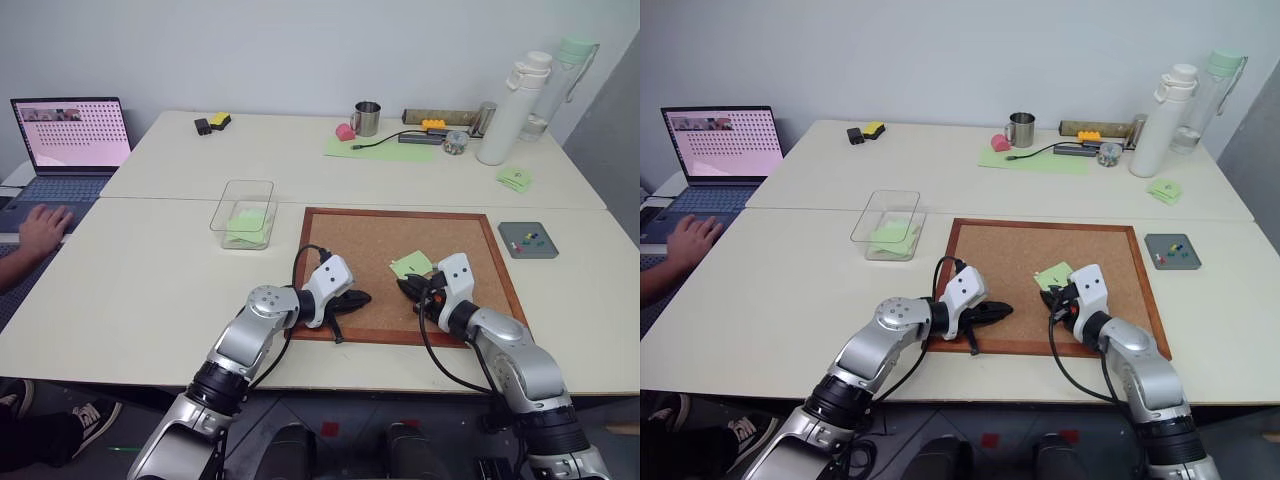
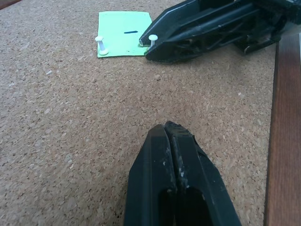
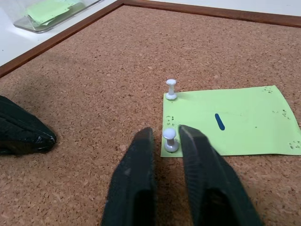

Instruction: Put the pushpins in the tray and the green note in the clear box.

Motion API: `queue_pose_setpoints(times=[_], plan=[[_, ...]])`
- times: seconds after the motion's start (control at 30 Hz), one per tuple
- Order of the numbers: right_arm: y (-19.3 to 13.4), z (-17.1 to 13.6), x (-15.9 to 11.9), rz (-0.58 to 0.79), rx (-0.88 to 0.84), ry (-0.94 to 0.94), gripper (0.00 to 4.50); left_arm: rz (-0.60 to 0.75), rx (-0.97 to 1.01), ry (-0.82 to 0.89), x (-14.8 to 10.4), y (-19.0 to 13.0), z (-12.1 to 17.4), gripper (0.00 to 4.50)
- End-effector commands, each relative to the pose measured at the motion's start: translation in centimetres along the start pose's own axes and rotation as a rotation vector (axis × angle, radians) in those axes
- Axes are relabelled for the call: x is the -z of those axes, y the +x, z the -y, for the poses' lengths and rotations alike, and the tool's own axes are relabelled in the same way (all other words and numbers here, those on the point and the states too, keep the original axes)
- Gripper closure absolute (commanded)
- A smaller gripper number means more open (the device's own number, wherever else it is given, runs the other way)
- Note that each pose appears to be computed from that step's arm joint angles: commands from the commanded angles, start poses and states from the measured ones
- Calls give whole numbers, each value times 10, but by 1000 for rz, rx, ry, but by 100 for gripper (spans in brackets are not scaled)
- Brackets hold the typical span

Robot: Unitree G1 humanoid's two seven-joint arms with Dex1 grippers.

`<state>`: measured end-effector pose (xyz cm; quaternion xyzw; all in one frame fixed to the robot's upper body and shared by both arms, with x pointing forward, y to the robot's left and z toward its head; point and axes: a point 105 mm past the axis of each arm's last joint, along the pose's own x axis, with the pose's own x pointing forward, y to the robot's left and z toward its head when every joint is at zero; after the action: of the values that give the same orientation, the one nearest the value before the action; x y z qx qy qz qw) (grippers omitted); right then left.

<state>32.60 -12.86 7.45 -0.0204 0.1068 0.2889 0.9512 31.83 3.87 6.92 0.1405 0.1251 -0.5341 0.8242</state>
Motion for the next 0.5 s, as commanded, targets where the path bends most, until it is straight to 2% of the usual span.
queue_pose_setpoints(times=[0.03, 0.17, 0.37, 0.5], plan=[[0, 2, -17, 61, 3, -33, 449, -67, 1, -39, 20, 0, 4, 450], [-2, -2, -21, 78, -16, -33, 449, -67, 3, -41, 20, 0, 4, 450], [-12, -10, -50, 195, -49, -6, 449, -73, 5, -41, 22, -1, 5, 450], [-22, -5, -61, 216, -30, -13, 449, -71, -5, -44, 23, -1, 4, 450]])
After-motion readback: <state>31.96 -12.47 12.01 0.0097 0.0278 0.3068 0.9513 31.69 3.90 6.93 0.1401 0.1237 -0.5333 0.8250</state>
